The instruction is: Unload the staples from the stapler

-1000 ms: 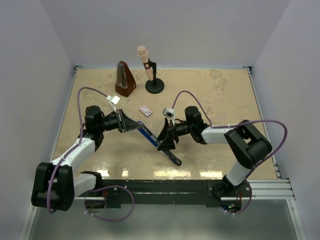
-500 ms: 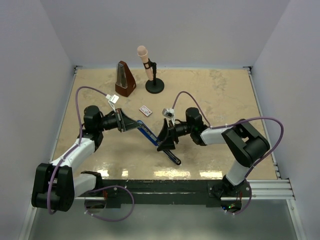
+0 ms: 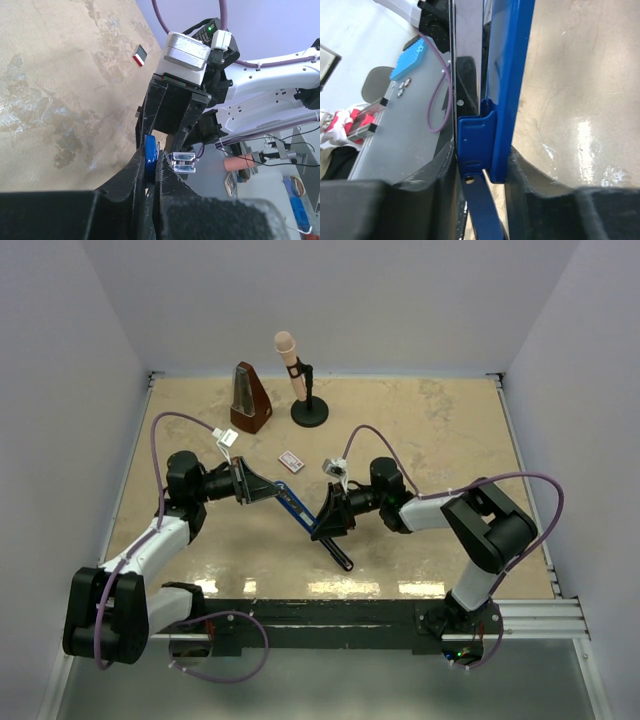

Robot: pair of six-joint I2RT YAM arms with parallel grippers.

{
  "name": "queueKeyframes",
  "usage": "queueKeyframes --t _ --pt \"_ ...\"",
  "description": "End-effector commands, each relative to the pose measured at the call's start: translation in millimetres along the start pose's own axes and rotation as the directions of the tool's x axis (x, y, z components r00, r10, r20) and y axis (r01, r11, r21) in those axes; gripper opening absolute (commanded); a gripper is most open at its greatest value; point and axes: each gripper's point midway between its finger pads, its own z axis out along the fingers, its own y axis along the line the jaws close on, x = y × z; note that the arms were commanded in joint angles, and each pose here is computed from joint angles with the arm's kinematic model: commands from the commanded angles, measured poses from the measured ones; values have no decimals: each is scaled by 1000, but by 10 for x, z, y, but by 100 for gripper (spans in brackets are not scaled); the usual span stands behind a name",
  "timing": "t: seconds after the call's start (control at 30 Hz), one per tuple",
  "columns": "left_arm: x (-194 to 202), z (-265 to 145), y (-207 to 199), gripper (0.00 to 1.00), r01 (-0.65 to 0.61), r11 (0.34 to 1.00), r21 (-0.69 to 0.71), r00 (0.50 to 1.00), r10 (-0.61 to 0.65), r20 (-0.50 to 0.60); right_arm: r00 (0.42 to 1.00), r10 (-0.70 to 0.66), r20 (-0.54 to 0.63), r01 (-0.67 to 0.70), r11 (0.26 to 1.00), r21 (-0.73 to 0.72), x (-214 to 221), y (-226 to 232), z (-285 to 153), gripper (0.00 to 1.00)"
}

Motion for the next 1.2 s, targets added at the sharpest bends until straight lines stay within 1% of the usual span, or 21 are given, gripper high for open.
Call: queueKeyframes --t 0.0,0.03,0.07,0.1,0.23,0.3,0.37,0.4,0.43,0.47,0.57,0.73,0.8,0.83,0.87,0.9,0.97,1.0,1.1,1.13,1.17 --pt "-161 -15 -102 0 -91 996 0 995 91 29 994 -91 56 89 996 31 -198 67 -22 9" --pt "-164 -14 -89 0 -95 995 -8 995 95 24 994 -90 62 87 995 42 -192 65 -34 6" --pt "-181 -16 -89 0 -86 996 -25 996 86 15 993 -93 78 88 994 71 -232 38 -53 0" --pt "-201 -16 -63 0 -116 992 -41 993 117 14 993 -88 83 81 993 84 -236 17 -69 0" --pt "-294 -30 -33 3 -125 986 -108 991 129 24 994 -47 98 33 989 143 -291 -109 -137 0" --pt "-336 -40 -86 9 -129 985 -117 991 134 30 993 -34 113 13 983 184 -333 -186 -202 0" --pt "-407 -62 -82 19 -120 980 -161 990 130 55 993 -22 120 -6 974 226 -357 -269 -267 0" --pt "-456 -78 -83 22 -136 973 -185 986 151 71 992 -25 124 -6 970 244 -379 -289 -290 0" --pt "-474 -85 -81 28 -136 971 -197 985 153 76 991 -24 130 -12 962 272 -391 -346 -318 0" --pt "-496 -94 -97 40 -125 970 -209 986 144 80 992 -12 122 -23 958 286 -363 -384 -343 0" --pt "-542 -101 -131 52 -122 969 -217 985 145 90 993 10 118 -48 946 321 -343 -466 -384 0" --pt "-564 -109 -149 56 -133 965 -224 984 156 88 990 35 133 -85 918 387 -391 -547 -430 0" --pt "-553 -146 -98 57 -143 953 -267 982 170 79 988 47 148 -111 882 459 -452 -612 -500 0" --pt "-555 -178 -14 57 -130 940 -316 983 165 86 987 53 155 -124 860 495 -477 -650 -539 0" --pt "-574 -201 1 58 -140 930 -339 979 181 91 987 73 143 -139 835 532 -442 -646 -589 0" --pt "-589 -235 23 58 -165 916 -365 973 212 91 985 62 158 -145 793 591 -489 -723 -670 0" --pt "-617 -316 147 59 -169 879 -447 966 237 100 985 72 154 -157 731 664 -464 -736 -802 0" --pt "-656 -366 192 60 -169 856 -488 959 257 118 985 61 163 -162 671 724 -475 -815 -909 0" --pt "-656 -480 332 71 -155 808 -569 952 277 134 985 74 159 -173 564 808 -408 -882 -1111 0" --pt "-621 -501 383 83 -151 799 -583 953 275 130 984 77 161 -177 532 828 -389 -910 -1170 0" --pt "-620 -515 399 87 -151 792 -591 951 280 132 983 95 158 -184 498 847 -335 -927 -1224 0"
